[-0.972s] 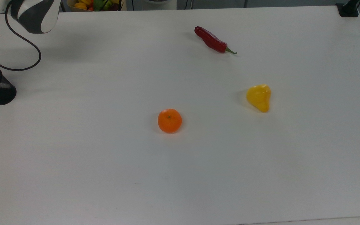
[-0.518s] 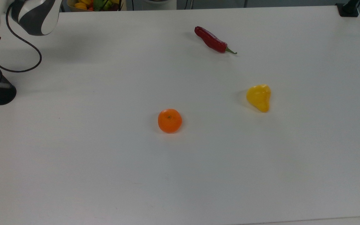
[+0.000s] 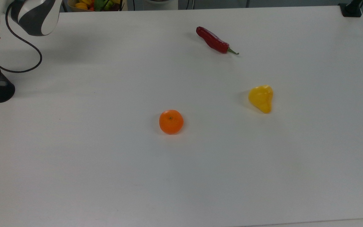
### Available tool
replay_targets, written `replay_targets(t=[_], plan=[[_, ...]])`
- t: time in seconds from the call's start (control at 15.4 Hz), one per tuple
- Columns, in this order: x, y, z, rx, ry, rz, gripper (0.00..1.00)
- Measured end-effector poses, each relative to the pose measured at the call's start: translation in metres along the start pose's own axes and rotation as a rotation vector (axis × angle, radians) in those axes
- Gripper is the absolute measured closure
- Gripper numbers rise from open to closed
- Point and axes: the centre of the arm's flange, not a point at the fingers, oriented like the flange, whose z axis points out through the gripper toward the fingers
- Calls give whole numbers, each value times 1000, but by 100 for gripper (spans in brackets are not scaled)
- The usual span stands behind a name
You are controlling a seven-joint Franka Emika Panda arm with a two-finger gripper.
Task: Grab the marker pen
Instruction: 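Lift the marker up out of the pen cup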
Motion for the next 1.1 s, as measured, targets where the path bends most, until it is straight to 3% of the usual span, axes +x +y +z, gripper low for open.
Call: replay_targets(t=[0.39,0.91,1.1], plan=[[34,4,-36,22,72,24,83],[101,20,-150,109,233,109,83],[106,8,-174,151,209,132,83]])
